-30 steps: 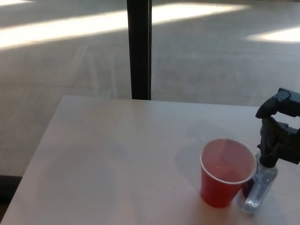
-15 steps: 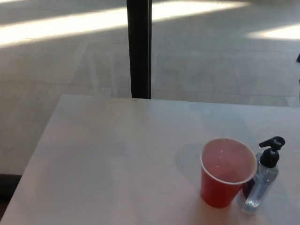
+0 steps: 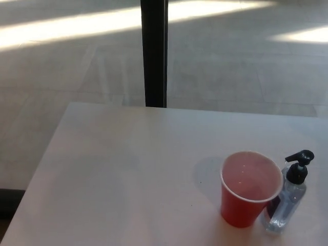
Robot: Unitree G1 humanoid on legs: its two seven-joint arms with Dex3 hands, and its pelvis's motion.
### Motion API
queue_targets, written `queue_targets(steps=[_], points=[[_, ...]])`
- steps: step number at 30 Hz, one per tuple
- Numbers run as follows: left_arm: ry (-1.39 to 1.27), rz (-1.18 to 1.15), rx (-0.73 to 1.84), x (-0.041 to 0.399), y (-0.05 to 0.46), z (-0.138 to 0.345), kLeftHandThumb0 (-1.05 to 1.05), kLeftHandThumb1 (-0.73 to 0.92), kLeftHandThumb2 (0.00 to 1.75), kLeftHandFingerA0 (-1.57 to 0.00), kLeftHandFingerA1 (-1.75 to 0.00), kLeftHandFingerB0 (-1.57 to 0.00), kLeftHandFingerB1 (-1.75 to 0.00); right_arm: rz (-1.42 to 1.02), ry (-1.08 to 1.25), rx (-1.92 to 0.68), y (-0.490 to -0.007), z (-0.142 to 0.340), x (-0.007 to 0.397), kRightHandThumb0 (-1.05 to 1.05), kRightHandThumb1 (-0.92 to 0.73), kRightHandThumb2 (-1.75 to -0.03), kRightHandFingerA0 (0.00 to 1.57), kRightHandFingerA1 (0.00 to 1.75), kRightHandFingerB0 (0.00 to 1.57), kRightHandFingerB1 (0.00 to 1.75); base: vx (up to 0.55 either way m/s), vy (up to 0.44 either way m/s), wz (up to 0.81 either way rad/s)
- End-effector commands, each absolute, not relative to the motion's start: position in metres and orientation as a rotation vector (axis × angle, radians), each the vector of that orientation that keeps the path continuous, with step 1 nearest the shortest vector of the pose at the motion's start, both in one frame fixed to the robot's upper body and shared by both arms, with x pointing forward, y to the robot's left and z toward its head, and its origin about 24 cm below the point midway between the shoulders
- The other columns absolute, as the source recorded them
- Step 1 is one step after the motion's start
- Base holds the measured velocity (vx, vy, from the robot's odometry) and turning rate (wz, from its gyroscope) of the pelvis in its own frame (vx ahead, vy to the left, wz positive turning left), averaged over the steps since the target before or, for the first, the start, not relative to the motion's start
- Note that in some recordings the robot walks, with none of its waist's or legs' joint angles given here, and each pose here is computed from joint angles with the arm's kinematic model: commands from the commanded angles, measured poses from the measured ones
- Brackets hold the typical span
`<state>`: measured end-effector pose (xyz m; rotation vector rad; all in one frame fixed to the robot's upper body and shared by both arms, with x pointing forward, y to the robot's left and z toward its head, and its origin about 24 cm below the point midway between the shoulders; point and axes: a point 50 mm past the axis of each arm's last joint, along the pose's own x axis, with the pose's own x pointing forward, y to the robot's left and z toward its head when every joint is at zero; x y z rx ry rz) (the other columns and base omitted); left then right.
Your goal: The robot uses its right hand fist to press the hand soap kept in the middle of the table to get liquid hand soap out
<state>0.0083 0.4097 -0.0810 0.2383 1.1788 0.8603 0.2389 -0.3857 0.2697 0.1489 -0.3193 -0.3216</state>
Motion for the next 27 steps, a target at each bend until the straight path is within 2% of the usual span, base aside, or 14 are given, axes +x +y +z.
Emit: queue_targets(steps=[1,2,3,6,9,12,16,17,19,20,21,22,23,27], points=[[1.158,0.865,0.271,0.010,0.416,-0.075,0.07,0.38,1.01,-0.88,-1.03,-0.72,-0.89,-0.569,-0.287,0.145,-0.432,0.246,0.205,-0.30,-0.57,-1.17,1.28,1.40,0.87,1.14,0.00,0.000,0.00],[1.158,0.857,0.278,0.010,0.416,-0.075,0.09,0.37,1.01,-0.89,-1.03,-0.74,-0.89,-0.614,-0.269,0.138,-0.441,0.238,0.198,-0.32,-0.57,-1.16,1.27,1.40,0.86,1.15,0.00,0.000,0.00],[1.154,0.857,0.281,0.011,0.415,-0.075,0.07,0.40,1.01,-0.89,-1.03,-0.72,-0.89,-0.672,-0.248,0.163,-0.450,0.229,0.190,-0.28,-0.56,-1.03,1.05,1.75,0.81,1.29,0.00,0.000,0.00],[1.157,0.852,0.286,0.012,0.416,-0.075,0.08,0.39,1.00,-0.90,-1.03,-0.72,-0.88,-0.839,-0.189,0.199,-0.471,0.190,0.165,-0.29,-0.59,-0.97,1.07,1.75,0.81,1.18,0.00,0.000,0.00],[1.145,0.866,0.273,0.015,0.416,-0.075,0.10,0.41,1.02,-0.90,-1.03,-0.70,-0.88,-0.936,-0.142,0.197,-0.477,0.164,0.149,-0.25,-0.53,-1.05,1.08,1.75,0.85,1.14,0.00,0.000,0.00],[1.146,0.864,0.265,0.015,0.417,-0.075,0.10,0.38,1.00,-0.86,-1.00,-0.70,-0.87,-1.104,-0.070,0.262,-0.481,0.121,0.122,-0.25,-0.58,-0.90,1.06,1.75,0.85,1.00,0.00,0.000,0.00],[1.142,0.860,0.267,0.017,0.417,-0.074,0.12,0.42,1.00,-0.85,-1.00,-0.70,-0.87,-1.257,0.003,0.262,-0.483,0.087,0.102,-0.24,-0.61,-0.96,1.09,1.75,0.85,1.02,0.00,0.000,0.00],[1.140,0.865,0.263,0.019,0.416,-0.075,0.12,0.42,1.01,-0.87,-1.01,-0.71,-0.87,-1.297,0.037,0.270,-0.483,0.073,0.095,-0.29,-0.60,-1.11,1.35,1.39,0.83,0.95,0.00,0.000,0.00],[1.142,0.864,0.270,0.020,0.416,-0.075,0.12,0.42,1.01,-0.86,-1.00,-0.69,-0.86,-1.366,0.089,0.288,-0.481,0.053,0.084,-0.26,-0.58,-1.10,1.34,1.37,0.88,0.98,0.00,0.000,0.00],[1.141,0.864,0.267,0.020,0.415,-0.075,0.11,0.43,1.01,-0.85,-1.00,-0.68,-0.86,-1.393,0.121,0.297,-0.480,0.046,0.082,-0.23,-0.59,-0.97,1.18,1.62,0.92,1.03,0.00,0.000,0.00],[1.135,0.872,0.254,0.020,0.415,-0.075,0.13,0.39,1.01,-0.87,-1.03,-0.68,-0.87,-1.424,0.165,0.324,-0.476,0.033,0.078,-0.27,-0.59,-0.84,1.17,1.66,0.86,0.99,0.00,0.000,0.00],[1.132,0.876,0.249,0.019,0.415,-0.076,0.13,0.39,1.01,-0.87,-1.03,-0.68,-0.87,-1.433,0.177,0.333,-0.474,0.028,0.077,-0.27,-0.59,-0.84,1.17,1.66,0.86,0.99,0.00,0.000,0.00],[1.128,0.867,0.253,0.018,0.415,-0.075,0.11,0.39,1.01,-0.85,-1.02,-0.69,-0.88,-1.428,0.250,0.327,-0.467,0.014,0.073,-0.36,-0.76,-0.67,0.78,1.52,0.63,0.71,0.00,0.000,0.00],[1.130,0.861,0.261,0.018,0.414,-0.075,0.09,0.42,1.00,-0.82,-0.99,-0.68,-0.86,-1.419,0.380,0.262,-0.458,-0.004,0.069,-0.40,-0.79,-0.66,0.84,1.37,0.50,0.53,0.00,0.000,0.00]])
